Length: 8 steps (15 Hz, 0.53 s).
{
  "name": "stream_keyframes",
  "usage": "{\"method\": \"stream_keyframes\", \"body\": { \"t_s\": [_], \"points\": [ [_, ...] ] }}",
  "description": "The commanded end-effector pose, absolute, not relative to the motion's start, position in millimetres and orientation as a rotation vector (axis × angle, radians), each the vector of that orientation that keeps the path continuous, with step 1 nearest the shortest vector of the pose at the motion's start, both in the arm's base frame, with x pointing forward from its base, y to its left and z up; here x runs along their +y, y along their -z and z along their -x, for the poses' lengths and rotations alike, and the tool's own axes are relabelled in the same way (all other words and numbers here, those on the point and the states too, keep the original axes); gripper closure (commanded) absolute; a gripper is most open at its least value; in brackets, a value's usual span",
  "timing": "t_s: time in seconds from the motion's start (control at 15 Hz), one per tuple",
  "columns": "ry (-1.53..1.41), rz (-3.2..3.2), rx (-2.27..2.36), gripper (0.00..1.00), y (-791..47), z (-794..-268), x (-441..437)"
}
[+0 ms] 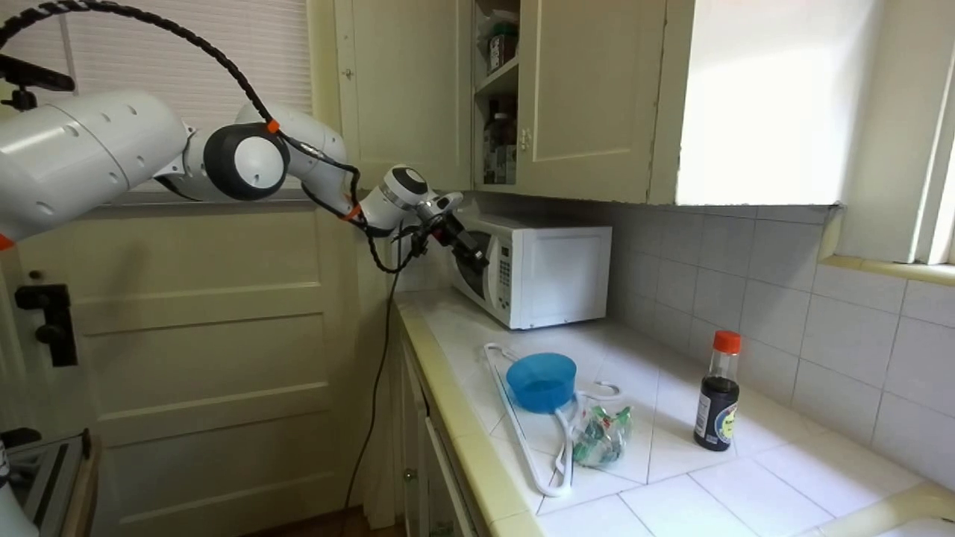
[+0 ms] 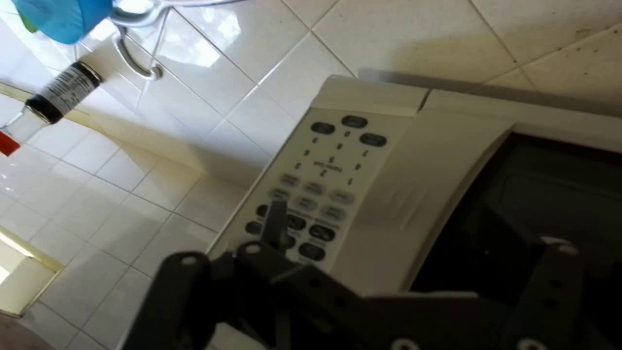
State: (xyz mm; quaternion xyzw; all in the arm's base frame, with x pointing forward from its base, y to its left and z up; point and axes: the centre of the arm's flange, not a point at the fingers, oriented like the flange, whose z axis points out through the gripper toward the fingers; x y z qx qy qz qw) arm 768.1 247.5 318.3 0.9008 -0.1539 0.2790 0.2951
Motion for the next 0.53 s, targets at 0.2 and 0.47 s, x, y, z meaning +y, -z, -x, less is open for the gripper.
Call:
{"method": "stream_keyframes", "body": {
  "t_s": [0.2, 0.47],
  "points": [
    [-0.835, -2.381, -0.443, 0.00, -323.9, -789.0, 249.0],
    [-0.773, -2.380, -0.522, 0.00, -317.7, -781.5, 234.3]
  ]
}}
